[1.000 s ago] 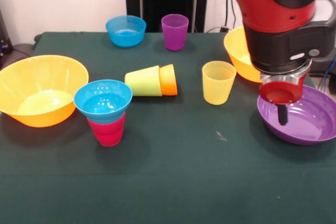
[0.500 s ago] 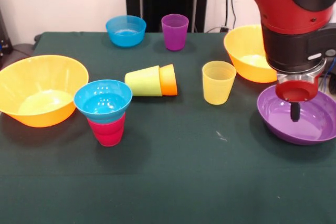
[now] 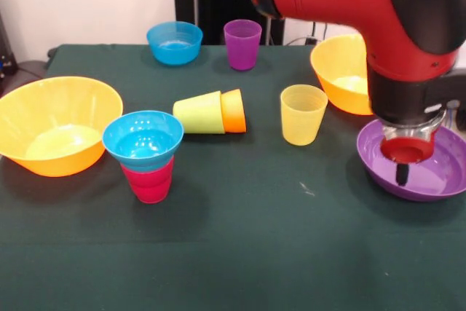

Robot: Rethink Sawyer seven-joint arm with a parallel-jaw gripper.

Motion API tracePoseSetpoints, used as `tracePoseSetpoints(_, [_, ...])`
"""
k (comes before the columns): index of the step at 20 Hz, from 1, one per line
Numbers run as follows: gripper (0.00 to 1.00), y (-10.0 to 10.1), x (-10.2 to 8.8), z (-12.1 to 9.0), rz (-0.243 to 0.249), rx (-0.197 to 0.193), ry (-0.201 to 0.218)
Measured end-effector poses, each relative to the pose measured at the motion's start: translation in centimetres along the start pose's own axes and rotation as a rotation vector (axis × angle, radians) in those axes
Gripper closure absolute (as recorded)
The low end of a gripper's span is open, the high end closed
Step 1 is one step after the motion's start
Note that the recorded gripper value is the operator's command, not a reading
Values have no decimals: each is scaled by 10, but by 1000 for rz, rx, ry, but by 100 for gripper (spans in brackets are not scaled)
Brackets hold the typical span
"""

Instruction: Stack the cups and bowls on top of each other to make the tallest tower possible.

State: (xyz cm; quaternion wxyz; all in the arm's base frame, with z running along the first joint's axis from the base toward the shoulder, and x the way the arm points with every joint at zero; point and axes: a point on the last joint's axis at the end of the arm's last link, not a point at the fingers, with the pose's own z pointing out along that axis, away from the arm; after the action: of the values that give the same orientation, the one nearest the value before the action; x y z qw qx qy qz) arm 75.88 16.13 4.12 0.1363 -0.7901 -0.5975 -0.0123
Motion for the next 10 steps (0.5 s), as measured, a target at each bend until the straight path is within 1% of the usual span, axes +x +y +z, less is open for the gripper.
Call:
tracePoseSetpoints(1, [0, 0, -2, 5, 1, -1, -6])
tracePoseSetpoints(2, [0, 0, -7, 19, 5, -5, -19])
tracePoseSetpoints(5, [0, 0, -13, 32, 9, -8, -33])
tracePoseSetpoints(6, [0, 0, -18, 41, 12, -5, -43])
tracePoseSetpoints(8, [0, -1, -22, 51, 15, 1, -52])
tracePoseSetpoints(9, [0, -4, -27, 62, 18, 14, -60])
tracePoseSetpoints(10, [0, -4, -28, 64, 19, 17, -62])
